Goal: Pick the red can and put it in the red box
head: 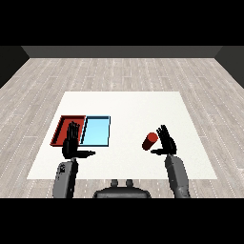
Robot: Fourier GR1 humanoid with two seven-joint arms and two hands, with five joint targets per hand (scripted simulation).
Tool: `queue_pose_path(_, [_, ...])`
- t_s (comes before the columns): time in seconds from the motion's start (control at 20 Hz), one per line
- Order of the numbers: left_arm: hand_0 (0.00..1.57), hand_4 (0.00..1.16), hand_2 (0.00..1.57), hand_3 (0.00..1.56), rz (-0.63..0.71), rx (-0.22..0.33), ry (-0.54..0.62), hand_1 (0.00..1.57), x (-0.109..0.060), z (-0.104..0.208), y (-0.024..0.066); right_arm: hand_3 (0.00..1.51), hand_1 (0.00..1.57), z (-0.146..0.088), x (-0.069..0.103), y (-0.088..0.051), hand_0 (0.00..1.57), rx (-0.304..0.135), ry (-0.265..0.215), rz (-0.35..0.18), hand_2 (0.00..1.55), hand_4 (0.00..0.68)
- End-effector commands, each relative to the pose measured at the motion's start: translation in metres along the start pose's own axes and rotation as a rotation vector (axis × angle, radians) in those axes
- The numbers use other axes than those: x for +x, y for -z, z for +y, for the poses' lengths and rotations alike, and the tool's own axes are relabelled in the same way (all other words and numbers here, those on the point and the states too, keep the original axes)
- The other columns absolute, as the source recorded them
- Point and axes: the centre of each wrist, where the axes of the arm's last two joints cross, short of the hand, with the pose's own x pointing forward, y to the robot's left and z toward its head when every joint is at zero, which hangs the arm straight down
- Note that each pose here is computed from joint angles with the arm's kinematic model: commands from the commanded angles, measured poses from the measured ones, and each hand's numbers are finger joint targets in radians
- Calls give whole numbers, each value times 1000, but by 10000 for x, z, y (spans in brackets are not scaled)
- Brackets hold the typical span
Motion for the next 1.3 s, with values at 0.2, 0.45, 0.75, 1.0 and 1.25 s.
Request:
queue_pose_path(0.2, [0,0,0,0,-20,-15,-15,0,17,-277,-10,0,0,223,-150,52,0,-6,4,22,0,0])
queue_pose_path(0.45, [0,0,0,0,-15,7,8,0,21,12,-25,0,0,-23,-52,195,0,-21,-10,40,0,0])
queue_pose_path(0.75, [0,0,0,0,-8,1,-15,0,-124,-62,5,0,0,-2,-184,215,0,-18,-15,49,0,0])
queue_pose_path(1.0, [0,0,0,0,-9,14,10,0,126,-32,-51,0,0,152,-237,254,0,-24,-36,49,0,0])
queue_pose_path(1.25, [0,0,0,0,2,-5,-26,0,68,16,-53,0,0,263,-94,285,0,10,-5,64,0,0])
